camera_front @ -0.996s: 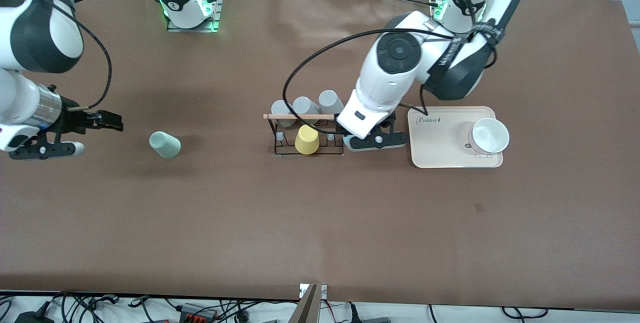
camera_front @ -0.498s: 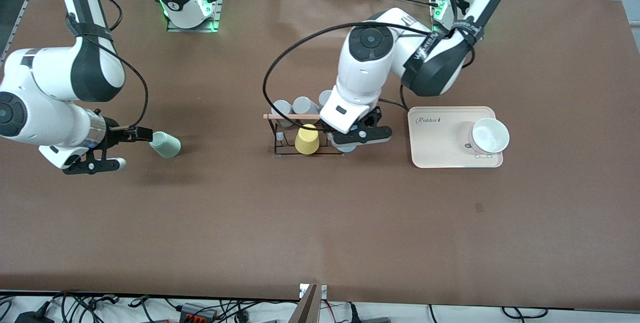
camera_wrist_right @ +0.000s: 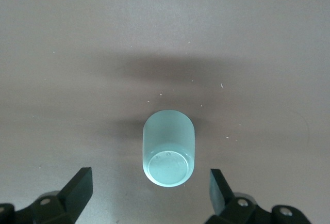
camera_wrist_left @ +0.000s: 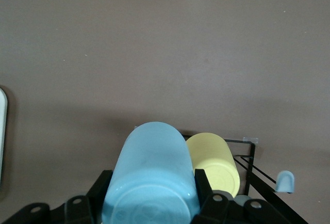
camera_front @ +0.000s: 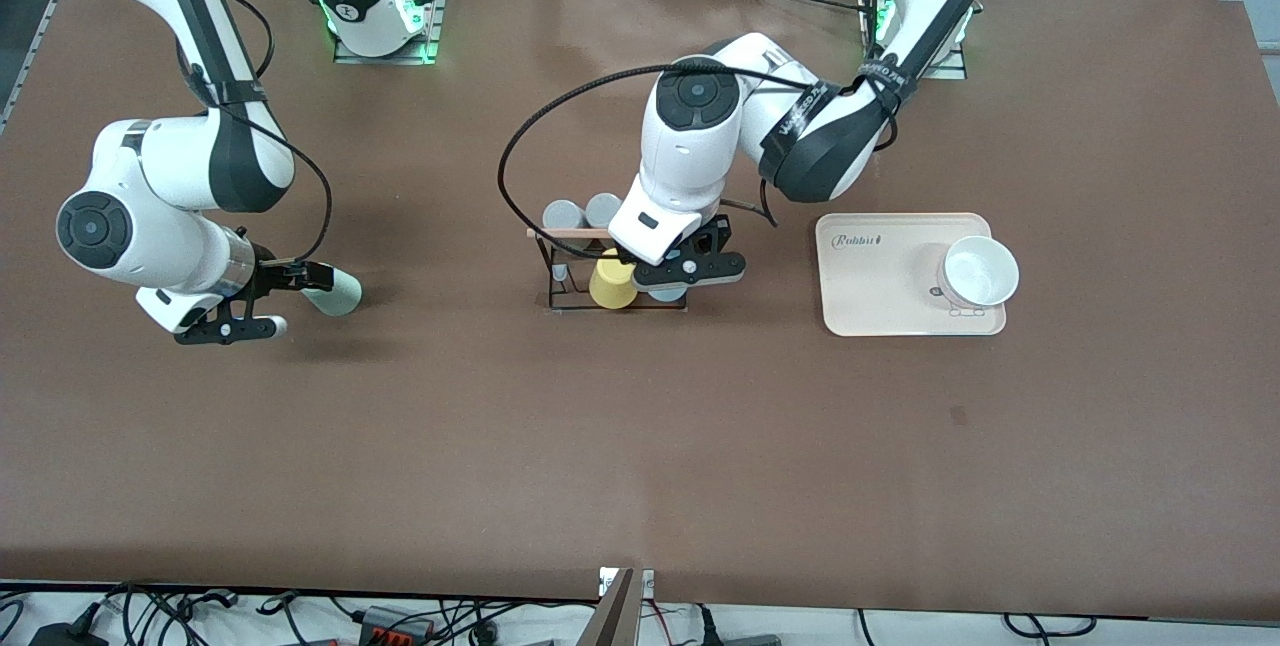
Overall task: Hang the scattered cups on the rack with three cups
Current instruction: 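Lower the light blue cup onto the rack beside the yellow cup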
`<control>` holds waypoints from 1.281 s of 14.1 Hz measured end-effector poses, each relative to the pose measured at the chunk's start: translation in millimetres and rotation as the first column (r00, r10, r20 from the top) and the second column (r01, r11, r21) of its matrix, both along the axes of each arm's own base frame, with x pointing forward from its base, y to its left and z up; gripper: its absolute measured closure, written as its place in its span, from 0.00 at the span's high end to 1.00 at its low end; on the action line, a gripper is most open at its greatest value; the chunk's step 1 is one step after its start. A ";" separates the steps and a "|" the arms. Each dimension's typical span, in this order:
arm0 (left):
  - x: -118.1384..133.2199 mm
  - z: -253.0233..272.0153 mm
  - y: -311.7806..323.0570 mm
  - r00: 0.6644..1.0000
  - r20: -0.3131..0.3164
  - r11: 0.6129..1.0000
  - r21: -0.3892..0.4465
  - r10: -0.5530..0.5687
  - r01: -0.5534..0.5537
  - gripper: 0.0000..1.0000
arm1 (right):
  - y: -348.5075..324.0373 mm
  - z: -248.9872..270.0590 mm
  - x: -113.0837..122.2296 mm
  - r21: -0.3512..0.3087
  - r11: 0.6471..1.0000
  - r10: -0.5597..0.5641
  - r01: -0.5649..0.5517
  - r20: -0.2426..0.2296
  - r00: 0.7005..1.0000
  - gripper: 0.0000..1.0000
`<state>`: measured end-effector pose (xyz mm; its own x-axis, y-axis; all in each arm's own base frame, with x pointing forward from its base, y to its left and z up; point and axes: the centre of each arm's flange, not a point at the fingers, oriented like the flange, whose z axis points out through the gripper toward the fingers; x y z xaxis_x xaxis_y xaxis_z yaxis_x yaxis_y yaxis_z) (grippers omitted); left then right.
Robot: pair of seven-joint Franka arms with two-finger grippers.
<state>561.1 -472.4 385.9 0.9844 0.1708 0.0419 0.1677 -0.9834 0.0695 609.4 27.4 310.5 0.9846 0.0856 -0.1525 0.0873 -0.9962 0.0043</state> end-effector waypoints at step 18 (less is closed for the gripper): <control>-16.5 -65.0 -12.4 1.000 -0.016 0.995 0.099 -0.024 0.026 0.68 | -7.7 61.1 -4.9 0.000 1.000 -0.014 0.014 0.016 1.000 1.00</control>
